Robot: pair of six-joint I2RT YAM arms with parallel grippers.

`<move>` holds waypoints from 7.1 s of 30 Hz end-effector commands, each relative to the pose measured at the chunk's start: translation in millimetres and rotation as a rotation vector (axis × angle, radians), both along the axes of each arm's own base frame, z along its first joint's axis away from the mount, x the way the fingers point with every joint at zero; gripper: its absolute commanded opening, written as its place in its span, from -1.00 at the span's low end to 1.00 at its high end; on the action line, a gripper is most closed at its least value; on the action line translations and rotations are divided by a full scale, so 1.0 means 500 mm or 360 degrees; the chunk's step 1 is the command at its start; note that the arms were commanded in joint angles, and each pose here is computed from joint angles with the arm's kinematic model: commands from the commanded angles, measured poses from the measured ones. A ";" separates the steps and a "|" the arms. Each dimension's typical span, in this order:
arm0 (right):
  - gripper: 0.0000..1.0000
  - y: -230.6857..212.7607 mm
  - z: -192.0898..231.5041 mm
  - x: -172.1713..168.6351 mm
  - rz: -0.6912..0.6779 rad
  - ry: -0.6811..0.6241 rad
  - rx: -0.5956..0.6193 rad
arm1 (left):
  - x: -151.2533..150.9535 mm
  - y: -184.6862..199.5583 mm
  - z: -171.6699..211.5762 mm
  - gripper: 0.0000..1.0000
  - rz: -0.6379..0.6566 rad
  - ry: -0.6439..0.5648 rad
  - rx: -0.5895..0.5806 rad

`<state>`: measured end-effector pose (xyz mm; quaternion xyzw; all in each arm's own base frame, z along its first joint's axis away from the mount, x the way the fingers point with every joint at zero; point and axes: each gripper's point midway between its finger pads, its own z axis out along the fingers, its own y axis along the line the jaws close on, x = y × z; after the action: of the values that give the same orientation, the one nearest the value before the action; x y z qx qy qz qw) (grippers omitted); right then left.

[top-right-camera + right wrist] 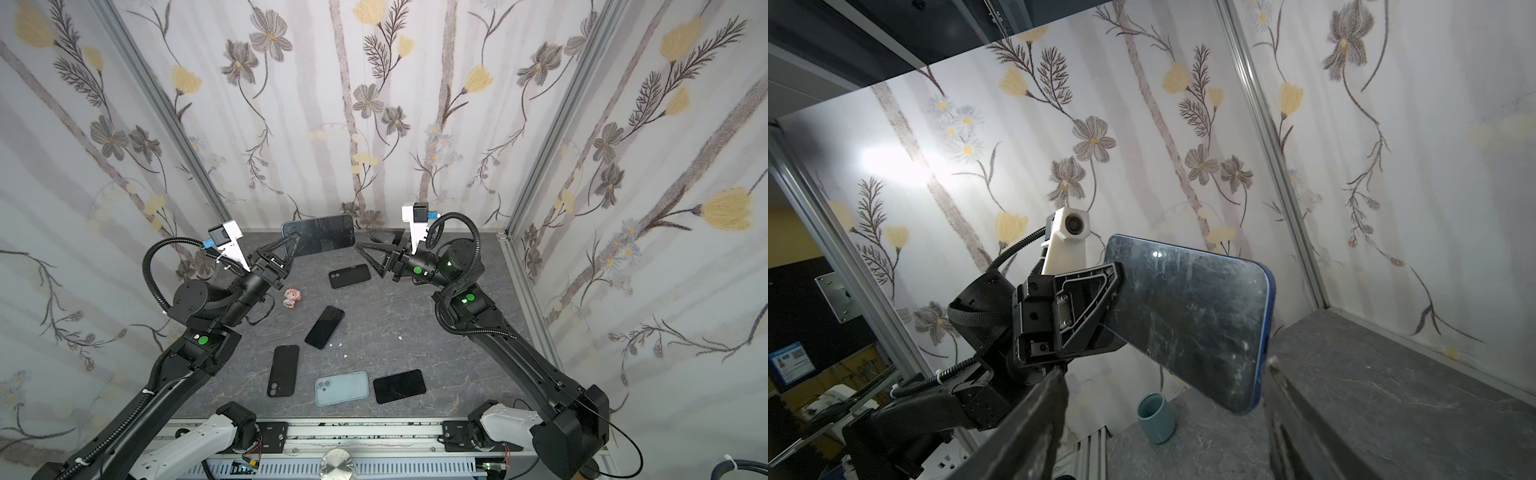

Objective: Put the phone into the phone case

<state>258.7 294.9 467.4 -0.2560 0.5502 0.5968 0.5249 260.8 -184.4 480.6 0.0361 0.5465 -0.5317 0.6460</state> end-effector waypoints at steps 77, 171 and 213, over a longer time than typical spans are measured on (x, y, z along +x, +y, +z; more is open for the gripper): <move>-1.00 0.012 0.036 0.007 0.0223 -0.0009 -0.0102 | 0.088 0.034 -0.036 0.65 0.0383 0.0055 0.0121; -1.00 -0.245 -0.305 0.161 -0.0966 0.0928 -0.0912 | 0.079 -0.301 -0.667 0.46 -0.0457 0.1463 0.1353; -1.00 -0.065 -0.734 0.106 -0.0062 0.1632 -0.1314 | 0.102 -0.217 -0.848 0.14 -0.0329 0.1918 0.0969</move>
<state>312.0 255.8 96.9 -0.0969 0.9288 0.3520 0.0631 307.1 -287.5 53.3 -0.0356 0.9346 -0.3281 0.1325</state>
